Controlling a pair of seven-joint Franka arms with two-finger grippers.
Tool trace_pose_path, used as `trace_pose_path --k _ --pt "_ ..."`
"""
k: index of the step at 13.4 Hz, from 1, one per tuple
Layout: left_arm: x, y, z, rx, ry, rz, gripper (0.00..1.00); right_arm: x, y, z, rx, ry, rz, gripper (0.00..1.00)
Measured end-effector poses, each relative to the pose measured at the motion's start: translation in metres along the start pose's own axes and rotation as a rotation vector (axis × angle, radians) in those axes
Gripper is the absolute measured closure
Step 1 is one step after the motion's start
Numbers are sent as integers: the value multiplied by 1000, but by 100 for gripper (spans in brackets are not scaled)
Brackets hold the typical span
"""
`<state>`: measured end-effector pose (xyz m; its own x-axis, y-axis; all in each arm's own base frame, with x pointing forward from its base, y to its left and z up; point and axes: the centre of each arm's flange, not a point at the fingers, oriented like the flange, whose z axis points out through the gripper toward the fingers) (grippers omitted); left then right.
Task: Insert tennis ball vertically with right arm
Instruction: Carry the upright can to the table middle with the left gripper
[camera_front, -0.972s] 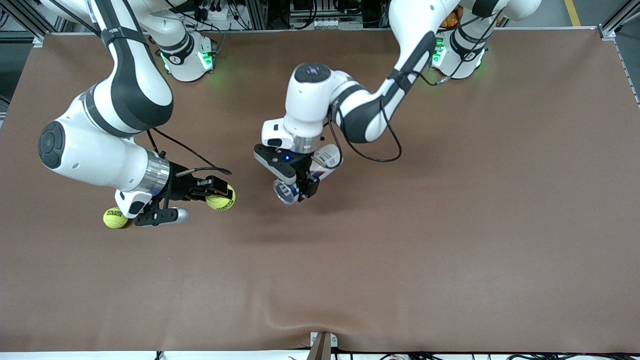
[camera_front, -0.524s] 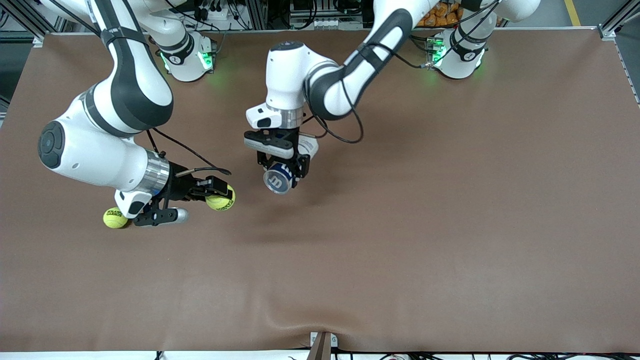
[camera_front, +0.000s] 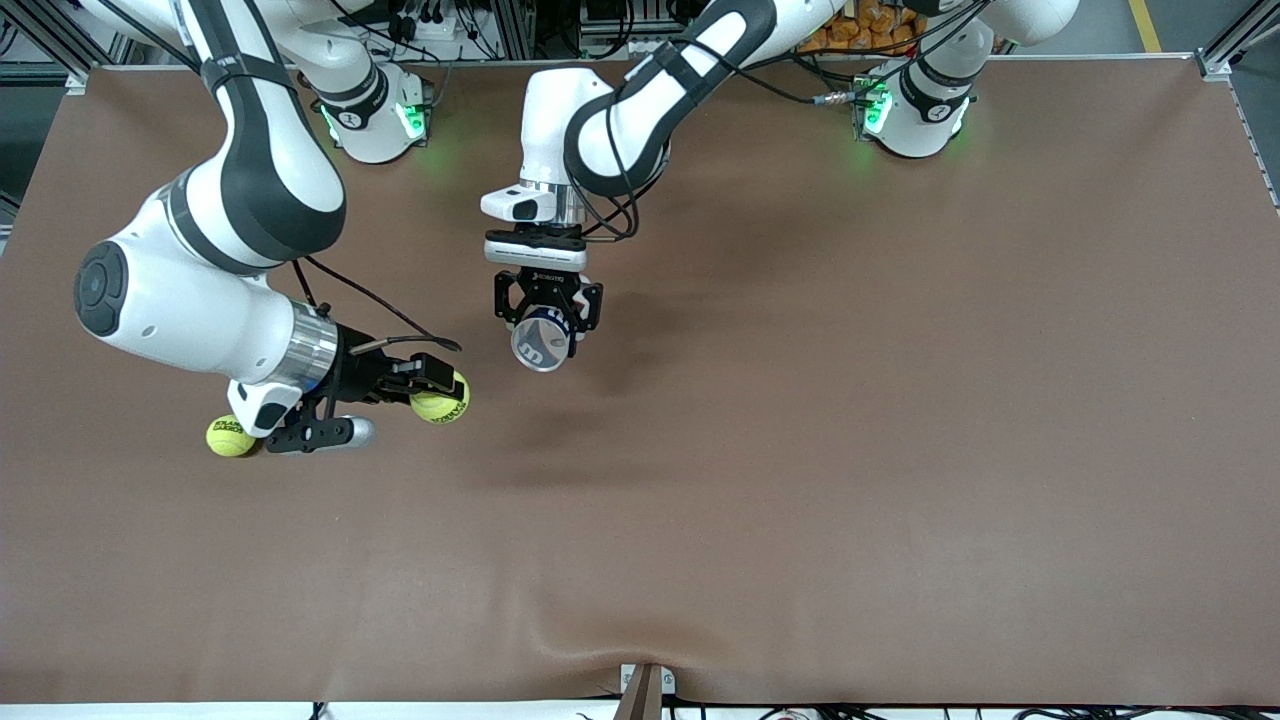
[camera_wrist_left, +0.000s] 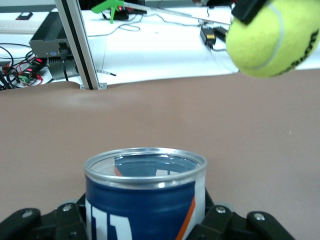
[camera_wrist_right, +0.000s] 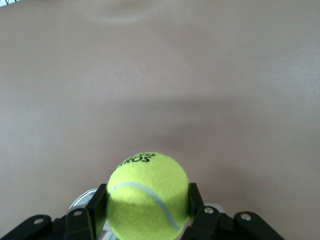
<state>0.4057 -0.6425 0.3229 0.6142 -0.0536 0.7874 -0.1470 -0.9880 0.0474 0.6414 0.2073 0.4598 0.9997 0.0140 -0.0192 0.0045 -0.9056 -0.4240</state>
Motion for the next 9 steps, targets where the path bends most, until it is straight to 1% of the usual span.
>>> trace_pose_path --k 2,5,7,9 --pt "1 -1 1 -3 39 0 25 0 0 0 0 2 0 33" --pt "-5 -1 4 -1 104 58 24 0 0 0 0 3 0 33" --pt "-23 2 10 29 129 101 25 0 0 0 0 3 0 33" --pt "-43 11 9 28 158 90 25 0 0 0 0 3 0 33"
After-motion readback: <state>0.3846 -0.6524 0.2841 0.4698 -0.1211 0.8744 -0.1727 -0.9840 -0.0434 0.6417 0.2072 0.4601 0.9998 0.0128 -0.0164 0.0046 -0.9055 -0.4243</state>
